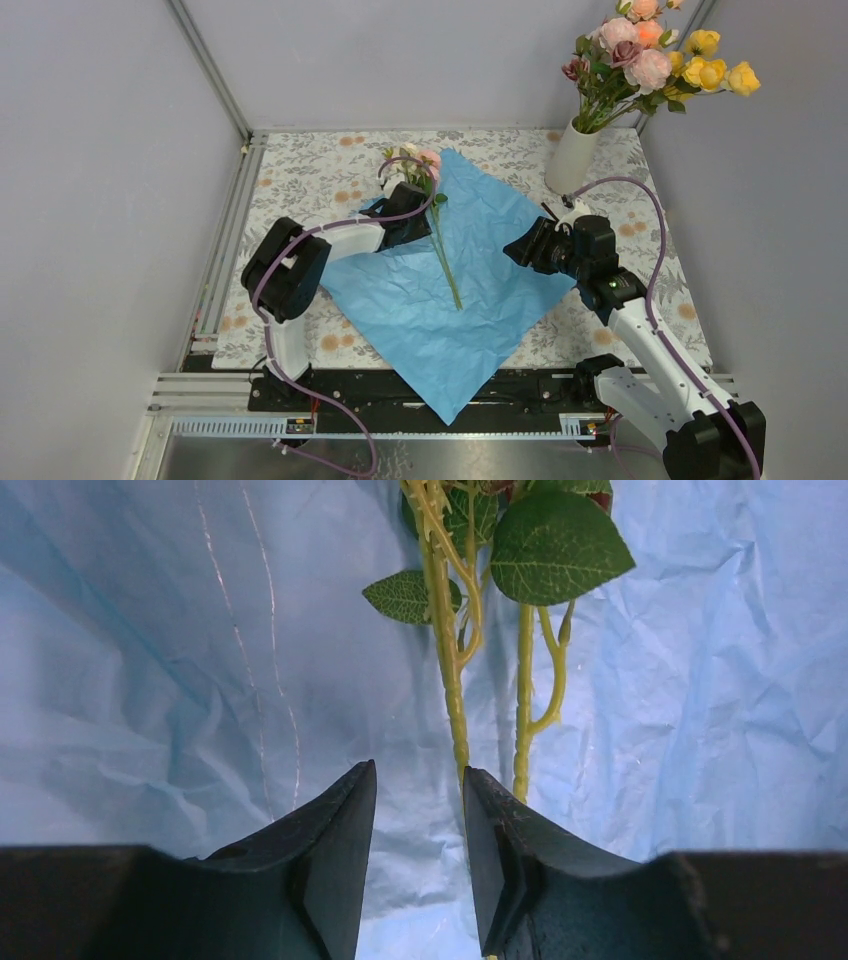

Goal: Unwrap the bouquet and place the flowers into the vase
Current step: Pick up the fake flower from the wrapping paper.

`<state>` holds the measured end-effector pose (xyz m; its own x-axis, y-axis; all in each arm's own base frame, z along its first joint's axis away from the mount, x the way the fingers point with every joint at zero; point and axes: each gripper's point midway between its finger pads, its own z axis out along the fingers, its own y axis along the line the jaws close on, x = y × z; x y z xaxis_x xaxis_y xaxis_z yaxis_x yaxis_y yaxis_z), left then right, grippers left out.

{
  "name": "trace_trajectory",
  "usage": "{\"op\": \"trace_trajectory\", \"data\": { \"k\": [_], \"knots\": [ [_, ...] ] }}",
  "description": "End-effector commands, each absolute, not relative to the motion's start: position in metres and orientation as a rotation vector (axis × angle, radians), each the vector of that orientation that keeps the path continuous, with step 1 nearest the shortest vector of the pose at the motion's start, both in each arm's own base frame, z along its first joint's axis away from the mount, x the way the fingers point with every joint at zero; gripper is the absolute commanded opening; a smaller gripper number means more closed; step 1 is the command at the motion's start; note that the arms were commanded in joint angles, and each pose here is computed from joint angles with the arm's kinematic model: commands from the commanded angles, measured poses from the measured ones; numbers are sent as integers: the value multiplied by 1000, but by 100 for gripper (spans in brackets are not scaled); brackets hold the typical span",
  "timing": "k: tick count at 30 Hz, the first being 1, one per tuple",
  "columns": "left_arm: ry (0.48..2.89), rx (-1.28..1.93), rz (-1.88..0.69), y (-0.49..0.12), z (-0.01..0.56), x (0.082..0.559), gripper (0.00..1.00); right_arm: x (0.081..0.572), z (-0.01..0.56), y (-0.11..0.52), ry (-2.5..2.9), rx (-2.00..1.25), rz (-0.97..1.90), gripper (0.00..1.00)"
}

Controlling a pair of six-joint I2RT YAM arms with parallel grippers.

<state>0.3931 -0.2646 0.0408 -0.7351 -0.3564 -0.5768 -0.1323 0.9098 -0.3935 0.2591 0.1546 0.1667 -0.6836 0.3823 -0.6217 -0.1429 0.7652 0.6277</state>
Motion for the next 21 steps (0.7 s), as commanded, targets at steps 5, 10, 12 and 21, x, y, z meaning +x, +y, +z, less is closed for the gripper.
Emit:
{"op": "trace_trajectory", "data": {
  "k": [5,10,12,21],
  "knots": [
    [2300,-349,-535,-285,58,428,40,257,173,158,2143,162,877,55],
    [2267,-377,-584,-284,66,427,38,257,168,158,2159,167,870,55],
    [2256,-377,-593,-285,70,428,39,258,166,158,2166,170,868,55],
    [2309,-387,-550,-284,54,433,32,259,164,158,2172,171,867,55]
  ]
}}
